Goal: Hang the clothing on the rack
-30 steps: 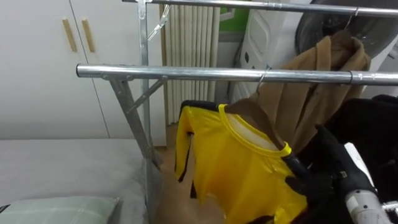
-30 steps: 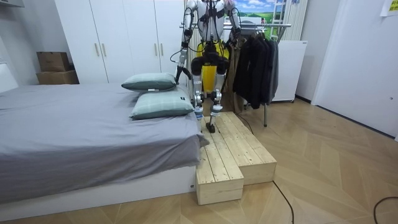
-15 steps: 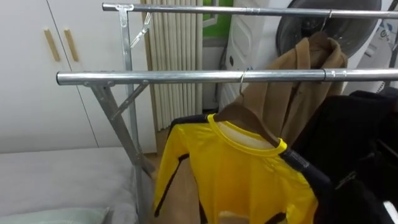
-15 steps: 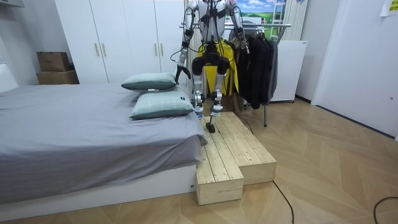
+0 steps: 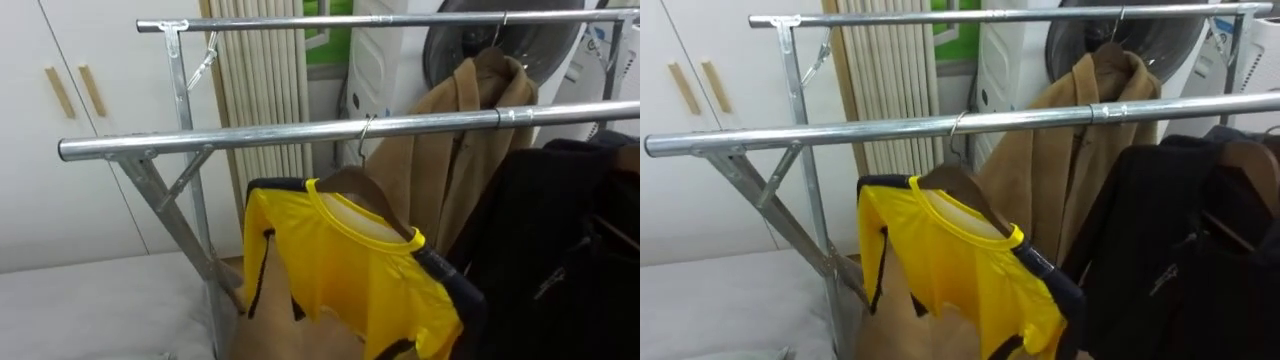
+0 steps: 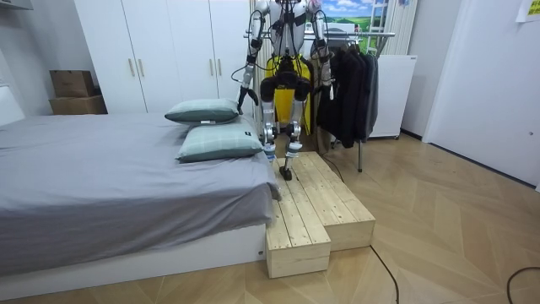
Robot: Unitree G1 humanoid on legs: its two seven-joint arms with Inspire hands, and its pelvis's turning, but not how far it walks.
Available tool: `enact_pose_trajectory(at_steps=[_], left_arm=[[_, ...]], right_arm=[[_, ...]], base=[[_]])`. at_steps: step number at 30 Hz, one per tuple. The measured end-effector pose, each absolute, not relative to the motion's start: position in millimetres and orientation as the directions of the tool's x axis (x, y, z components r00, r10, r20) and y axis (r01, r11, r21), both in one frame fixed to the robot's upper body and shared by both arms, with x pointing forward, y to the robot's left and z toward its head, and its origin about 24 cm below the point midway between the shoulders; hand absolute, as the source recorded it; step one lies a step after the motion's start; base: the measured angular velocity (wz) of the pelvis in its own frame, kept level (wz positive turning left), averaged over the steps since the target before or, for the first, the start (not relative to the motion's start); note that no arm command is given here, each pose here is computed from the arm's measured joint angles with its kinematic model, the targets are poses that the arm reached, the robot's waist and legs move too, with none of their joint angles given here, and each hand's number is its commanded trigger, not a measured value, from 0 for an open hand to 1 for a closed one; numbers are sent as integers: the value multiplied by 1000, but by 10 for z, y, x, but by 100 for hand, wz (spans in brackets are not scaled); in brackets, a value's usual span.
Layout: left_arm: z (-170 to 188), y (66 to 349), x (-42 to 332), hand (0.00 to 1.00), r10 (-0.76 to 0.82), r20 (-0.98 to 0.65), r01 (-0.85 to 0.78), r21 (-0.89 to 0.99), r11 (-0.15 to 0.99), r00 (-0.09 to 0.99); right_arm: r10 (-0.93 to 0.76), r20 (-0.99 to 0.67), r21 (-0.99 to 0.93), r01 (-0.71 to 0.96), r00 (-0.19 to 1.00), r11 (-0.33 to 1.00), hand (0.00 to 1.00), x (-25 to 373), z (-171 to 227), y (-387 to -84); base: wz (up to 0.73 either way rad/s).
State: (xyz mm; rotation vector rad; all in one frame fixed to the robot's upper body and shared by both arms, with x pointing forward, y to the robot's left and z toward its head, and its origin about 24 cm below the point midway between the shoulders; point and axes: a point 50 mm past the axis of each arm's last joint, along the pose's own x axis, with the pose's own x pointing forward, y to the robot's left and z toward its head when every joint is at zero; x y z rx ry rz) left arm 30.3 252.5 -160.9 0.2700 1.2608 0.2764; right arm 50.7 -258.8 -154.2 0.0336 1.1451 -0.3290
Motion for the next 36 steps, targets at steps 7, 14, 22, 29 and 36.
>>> enact_pose_trajectory(at_steps=[7, 14, 22, 29, 36], left_arm=[[-1627, 2463, 311, 0, 339, -897, -66, 334, 940, 283], [-1660, 2375, 285, 0, 301, -916, -80, 290, 954, 265], [-1675, 2352, 254, 0, 255, -938, -68, 246, 967, 236], [-1681, 2335, 276, 0, 216, -949, -62, 207, 976, 231], [-1682, 2358, 220, 0, 216, -956, -60, 208, 976, 200]], right_arm=[[-148, -941, -56, 293, 303, 954, 0, 259, -1638, -2426], [-133, -951, -42, 312, 278, 949, 0, 212, -1658, -2409], [-135, -960, -49, 324, 247, 945, 0, 206, -1666, -2421], [-142, -965, -59, 342, 222, 938, 0, 176, -1673, -2423], [-133, -971, -63, 329, 196, 942, 0, 162, -1680, -2413]], base=[[3], [1], [2], [12], [12]])
